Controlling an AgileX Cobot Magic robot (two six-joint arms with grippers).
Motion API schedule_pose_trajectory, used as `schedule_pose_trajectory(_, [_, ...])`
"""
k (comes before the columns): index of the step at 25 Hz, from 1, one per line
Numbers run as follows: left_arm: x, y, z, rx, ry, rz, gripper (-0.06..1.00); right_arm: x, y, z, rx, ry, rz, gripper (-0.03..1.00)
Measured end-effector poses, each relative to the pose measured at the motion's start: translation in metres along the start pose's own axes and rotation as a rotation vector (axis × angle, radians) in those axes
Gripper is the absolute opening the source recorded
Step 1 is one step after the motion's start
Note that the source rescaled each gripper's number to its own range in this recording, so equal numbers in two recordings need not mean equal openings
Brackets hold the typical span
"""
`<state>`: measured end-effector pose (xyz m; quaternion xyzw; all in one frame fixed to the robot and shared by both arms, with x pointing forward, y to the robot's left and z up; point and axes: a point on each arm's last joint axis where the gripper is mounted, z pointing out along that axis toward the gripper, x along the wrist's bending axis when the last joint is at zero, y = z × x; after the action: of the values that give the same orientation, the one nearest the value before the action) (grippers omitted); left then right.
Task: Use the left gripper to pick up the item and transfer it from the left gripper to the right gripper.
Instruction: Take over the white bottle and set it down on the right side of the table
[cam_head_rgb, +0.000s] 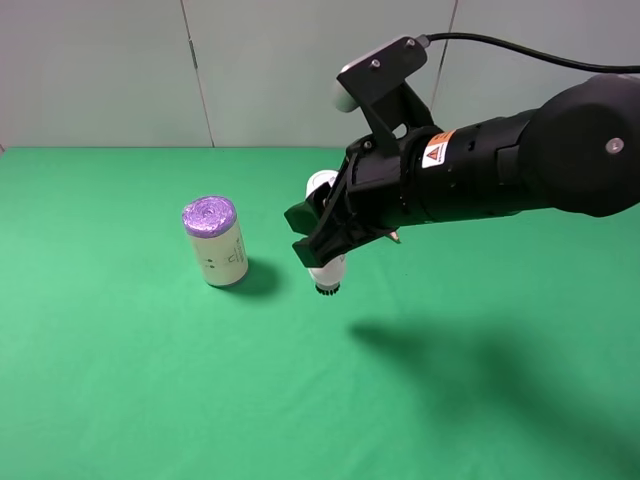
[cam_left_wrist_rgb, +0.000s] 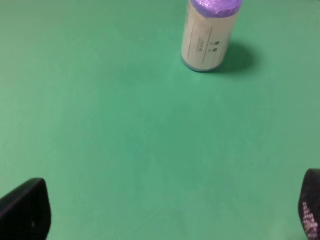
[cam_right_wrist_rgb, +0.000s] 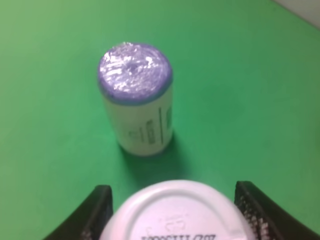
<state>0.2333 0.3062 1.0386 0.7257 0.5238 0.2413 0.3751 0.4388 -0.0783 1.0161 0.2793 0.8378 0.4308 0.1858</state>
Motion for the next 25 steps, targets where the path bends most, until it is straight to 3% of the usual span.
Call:
schedule_pose_trajectory(6, [0.0, 0.0, 0.0, -0.002, 0.017, -0.013, 1.0, 0.003, -0.006, 0.0, 0.063, 0.033, 0.005, 0.04])
schedule_pose_trajectory(15, [-0.002, 0.0, -0.001, -0.012, 0.194, -0.146, 1.0, 0.002, -0.004, -0.012, 0.086, 0.052, 0.044, 0.04])
schedule_pose_trajectory(18, [-0.002, 0.0, -0.001, -0.014, 0.236, -0.177, 1.0, -0.012, -0.004, -0.024, 0.102, 0.025, 0.111, 0.04])
schedule_pose_trajectory(25, [-0.003, 0.0, -0.001, -0.018, 0.296, -0.222, 1.0, -0.063, -0.027, -0.042, 0.275, -0.082, 0.273, 0.04])
